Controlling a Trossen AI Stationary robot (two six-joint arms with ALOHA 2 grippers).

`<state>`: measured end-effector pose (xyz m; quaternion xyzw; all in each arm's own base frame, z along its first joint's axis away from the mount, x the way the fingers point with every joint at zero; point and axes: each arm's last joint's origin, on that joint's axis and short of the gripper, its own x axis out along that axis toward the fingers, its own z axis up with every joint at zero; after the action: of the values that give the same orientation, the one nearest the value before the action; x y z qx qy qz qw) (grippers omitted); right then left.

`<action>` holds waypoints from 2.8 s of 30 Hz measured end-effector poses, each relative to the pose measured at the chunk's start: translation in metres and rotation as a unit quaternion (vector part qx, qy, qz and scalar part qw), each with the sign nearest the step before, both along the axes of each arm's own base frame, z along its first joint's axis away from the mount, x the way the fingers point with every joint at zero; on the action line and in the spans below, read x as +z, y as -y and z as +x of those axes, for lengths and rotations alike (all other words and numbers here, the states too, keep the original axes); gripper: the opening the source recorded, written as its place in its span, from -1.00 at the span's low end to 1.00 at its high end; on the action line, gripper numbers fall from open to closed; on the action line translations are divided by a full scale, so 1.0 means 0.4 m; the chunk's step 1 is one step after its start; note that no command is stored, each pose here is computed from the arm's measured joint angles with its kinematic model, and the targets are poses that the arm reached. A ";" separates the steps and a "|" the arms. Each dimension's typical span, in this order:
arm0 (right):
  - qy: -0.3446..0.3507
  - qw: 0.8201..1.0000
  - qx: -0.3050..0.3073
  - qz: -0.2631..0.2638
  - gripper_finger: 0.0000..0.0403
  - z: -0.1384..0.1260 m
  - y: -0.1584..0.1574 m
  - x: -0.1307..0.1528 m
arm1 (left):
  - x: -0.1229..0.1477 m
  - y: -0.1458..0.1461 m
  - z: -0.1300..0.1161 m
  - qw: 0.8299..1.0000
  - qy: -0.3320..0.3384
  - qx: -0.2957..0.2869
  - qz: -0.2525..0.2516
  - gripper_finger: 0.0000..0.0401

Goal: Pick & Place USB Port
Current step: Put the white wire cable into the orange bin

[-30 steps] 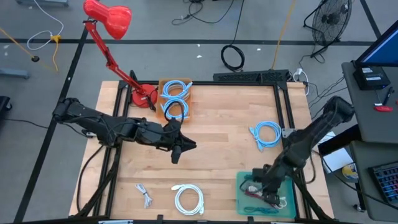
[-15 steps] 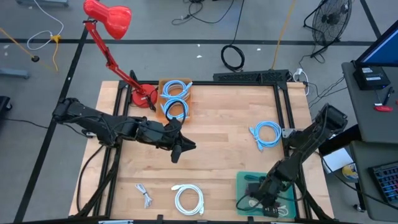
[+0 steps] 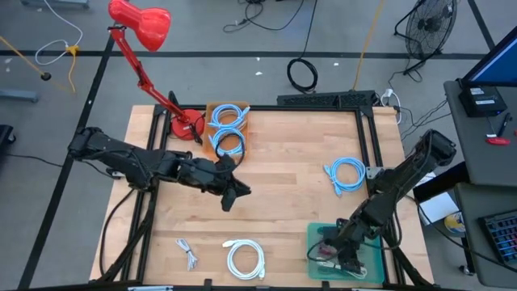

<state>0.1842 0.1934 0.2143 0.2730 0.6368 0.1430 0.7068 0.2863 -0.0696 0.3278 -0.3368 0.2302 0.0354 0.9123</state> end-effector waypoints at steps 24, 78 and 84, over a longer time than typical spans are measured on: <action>0.280 0.930 -0.217 -0.096 -0.16 0.074 0.294 0.178 | -0.230 0.321 -0.314 0.836 -0.426 0.154 -0.309 -0.59; 0.380 0.924 -0.022 -0.031 -0.16 0.068 0.261 0.214 | -0.292 0.342 -0.064 0.913 -0.249 0.174 -0.272 -0.59; 0.379 0.925 -0.019 -0.034 -0.16 0.068 0.261 0.212 | -0.284 0.281 0.093 0.952 -0.269 0.106 -0.104 -0.59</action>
<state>0.2112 0.0890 0.2992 0.1862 0.3208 0.2001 0.9068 0.3235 -0.1820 0.2144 -0.4299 0.4324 0.1970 0.7677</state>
